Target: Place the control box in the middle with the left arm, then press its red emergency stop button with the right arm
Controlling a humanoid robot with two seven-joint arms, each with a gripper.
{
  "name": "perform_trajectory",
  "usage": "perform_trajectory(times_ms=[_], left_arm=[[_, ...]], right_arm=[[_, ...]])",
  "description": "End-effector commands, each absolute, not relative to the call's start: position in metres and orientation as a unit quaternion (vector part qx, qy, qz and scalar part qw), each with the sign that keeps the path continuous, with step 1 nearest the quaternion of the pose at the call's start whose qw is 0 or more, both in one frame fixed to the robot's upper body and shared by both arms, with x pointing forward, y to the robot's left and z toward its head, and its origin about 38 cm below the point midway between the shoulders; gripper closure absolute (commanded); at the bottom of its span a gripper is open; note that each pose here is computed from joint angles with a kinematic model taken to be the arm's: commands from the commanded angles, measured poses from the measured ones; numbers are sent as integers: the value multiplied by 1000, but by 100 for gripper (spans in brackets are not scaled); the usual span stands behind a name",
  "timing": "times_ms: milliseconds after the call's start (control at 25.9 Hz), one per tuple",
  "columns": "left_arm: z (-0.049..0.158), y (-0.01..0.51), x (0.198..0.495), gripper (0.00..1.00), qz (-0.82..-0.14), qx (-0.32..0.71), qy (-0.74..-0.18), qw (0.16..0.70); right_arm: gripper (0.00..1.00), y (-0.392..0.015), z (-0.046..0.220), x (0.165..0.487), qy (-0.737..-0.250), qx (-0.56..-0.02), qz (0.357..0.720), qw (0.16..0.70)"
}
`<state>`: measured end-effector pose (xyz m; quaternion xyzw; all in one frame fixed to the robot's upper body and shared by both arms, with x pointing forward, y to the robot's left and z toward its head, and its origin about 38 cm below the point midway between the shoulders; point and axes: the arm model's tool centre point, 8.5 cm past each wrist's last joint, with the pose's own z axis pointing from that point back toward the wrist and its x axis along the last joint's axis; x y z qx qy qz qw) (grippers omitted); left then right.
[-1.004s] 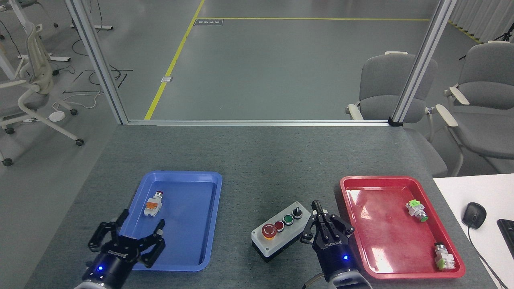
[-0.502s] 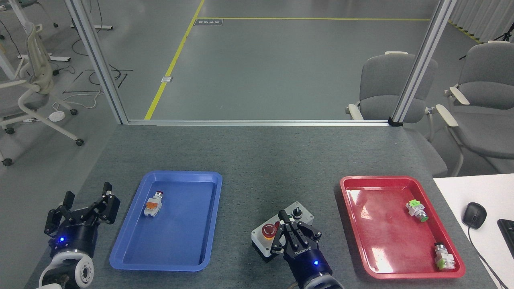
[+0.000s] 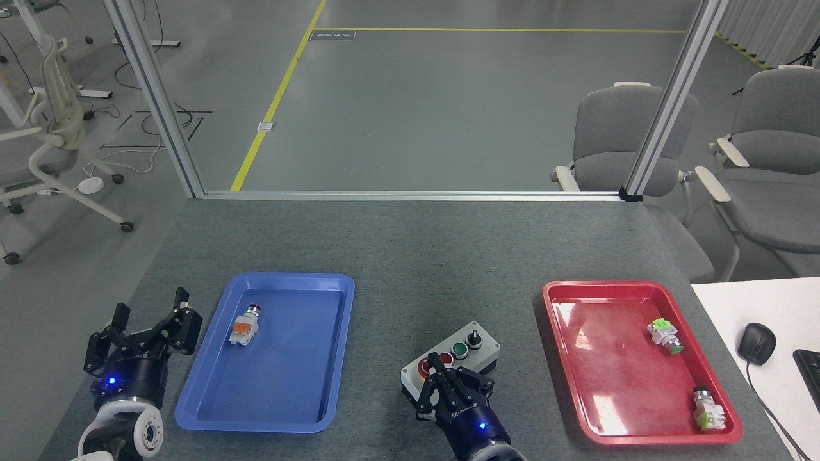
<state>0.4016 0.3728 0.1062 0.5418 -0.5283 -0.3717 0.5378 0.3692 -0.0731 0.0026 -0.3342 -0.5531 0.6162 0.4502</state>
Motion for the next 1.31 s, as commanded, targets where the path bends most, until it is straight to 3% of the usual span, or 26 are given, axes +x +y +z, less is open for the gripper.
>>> perform_trajectory(times_ms=[0,348,502,657,734,811,888,966,1275], left_arm=[[104,374,400,1,-374,542,-525,539],[98,376,397,1,-381,542,-517,542],[73,372,380,1,-393,527,-504,560],[43,330,383,1,-397,487,-517,581],[36,320,385,1,-402,482,-517,581],[39,319,388,1,-409,486,-514,576],[40,319,388,1,-406,487,-517,574],[40,317,388,1,-400,484,-522,578],[40,318,388,1,-400,485,-522,577]], right_arm=[[100,-73,-12,368,-536,-330,627,458],[100,-75,-5,372,-542,-337,618,458],[100,-86,12,380,-549,-367,590,464],[100,-114,34,391,-562,-416,543,465],[77,-129,40,392,-562,-429,524,475],[30,-148,42,394,-551,-447,509,487],[9,-170,44,394,-537,-468,496,497],[3,-191,43,390,-524,-482,486,507],[2,-241,45,383,-493,-517,469,519]])
